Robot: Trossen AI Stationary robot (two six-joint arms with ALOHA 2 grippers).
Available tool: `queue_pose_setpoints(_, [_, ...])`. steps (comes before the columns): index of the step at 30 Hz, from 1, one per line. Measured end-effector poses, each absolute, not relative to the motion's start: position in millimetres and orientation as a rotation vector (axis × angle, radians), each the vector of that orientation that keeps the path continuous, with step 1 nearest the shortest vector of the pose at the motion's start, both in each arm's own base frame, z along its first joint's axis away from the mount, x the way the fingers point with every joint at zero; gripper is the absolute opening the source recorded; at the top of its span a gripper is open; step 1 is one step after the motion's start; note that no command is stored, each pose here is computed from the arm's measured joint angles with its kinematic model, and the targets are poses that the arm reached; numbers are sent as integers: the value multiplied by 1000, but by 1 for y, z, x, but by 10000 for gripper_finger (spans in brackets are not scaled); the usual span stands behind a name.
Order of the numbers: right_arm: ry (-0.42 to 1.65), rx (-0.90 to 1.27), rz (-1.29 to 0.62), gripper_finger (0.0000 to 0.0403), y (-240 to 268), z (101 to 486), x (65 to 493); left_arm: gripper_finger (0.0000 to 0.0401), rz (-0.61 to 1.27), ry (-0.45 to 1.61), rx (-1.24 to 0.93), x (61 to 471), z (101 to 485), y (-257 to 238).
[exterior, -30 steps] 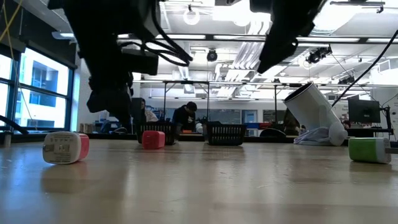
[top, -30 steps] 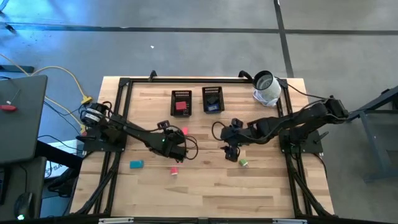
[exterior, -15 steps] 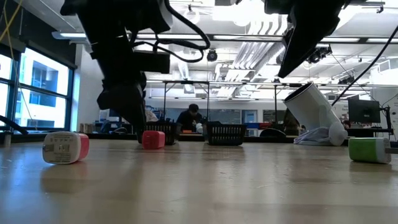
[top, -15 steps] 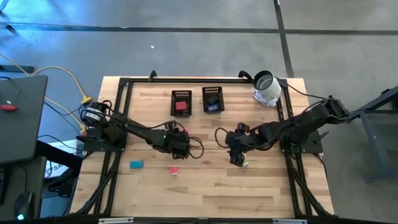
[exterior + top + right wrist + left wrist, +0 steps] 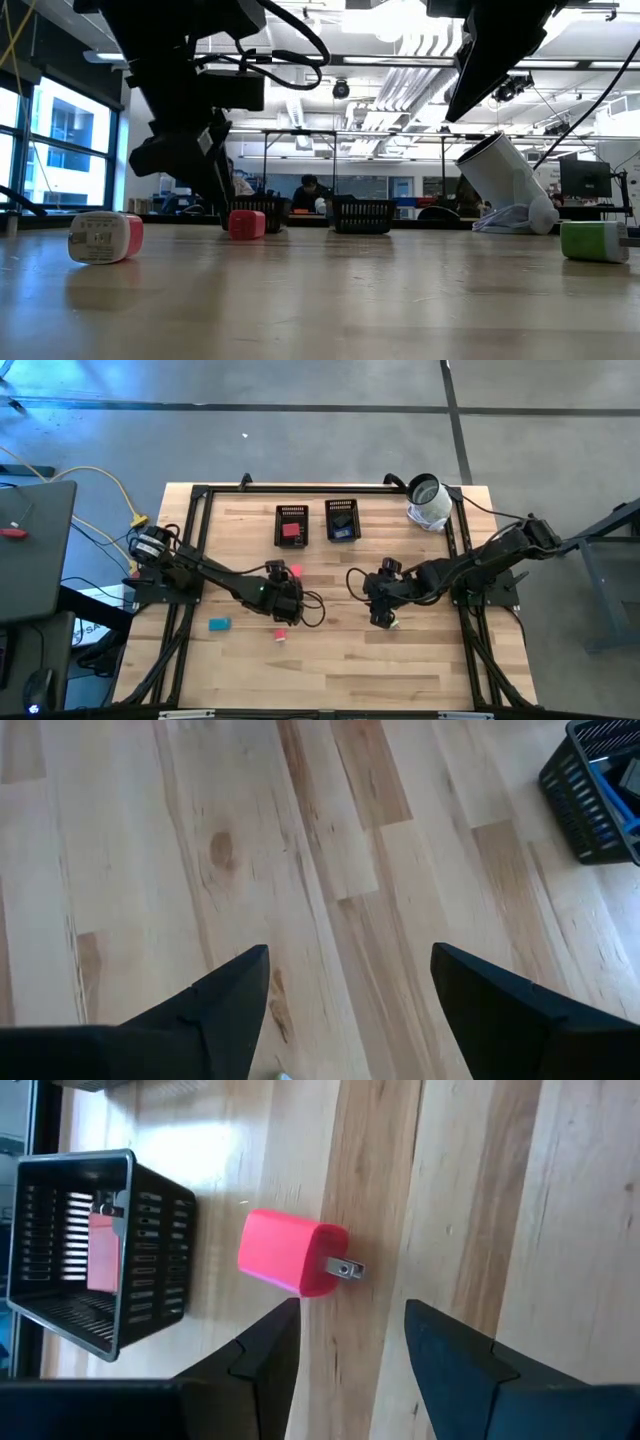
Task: Pick & Place Office items
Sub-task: Put the green charger adapter into the left black bin
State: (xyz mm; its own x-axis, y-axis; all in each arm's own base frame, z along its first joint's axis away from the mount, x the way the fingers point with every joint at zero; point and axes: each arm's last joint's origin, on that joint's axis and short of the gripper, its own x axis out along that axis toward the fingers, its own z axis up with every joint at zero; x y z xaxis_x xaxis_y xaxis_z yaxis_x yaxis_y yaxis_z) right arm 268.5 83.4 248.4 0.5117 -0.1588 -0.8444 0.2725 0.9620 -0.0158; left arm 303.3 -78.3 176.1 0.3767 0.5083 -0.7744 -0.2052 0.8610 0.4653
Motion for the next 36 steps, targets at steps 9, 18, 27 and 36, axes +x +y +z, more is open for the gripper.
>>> queue_pose_setpoints(9, [1005,130,-253,266,84,248,268,171,483,1105,245,306,176,-69])
queue_pose_setpoints(18, [1052,179,-270,266,83,246,265,171,489,1140,125,312,175,-45])
queue_pose_setpoints(27, [1086,237,-308,266,84,245,261,171,469,1107,60,318,175,-39])
queue_pose_setpoints(36, [1213,352,-366,266,101,240,242,171,399,1058,92,320,177,-58])
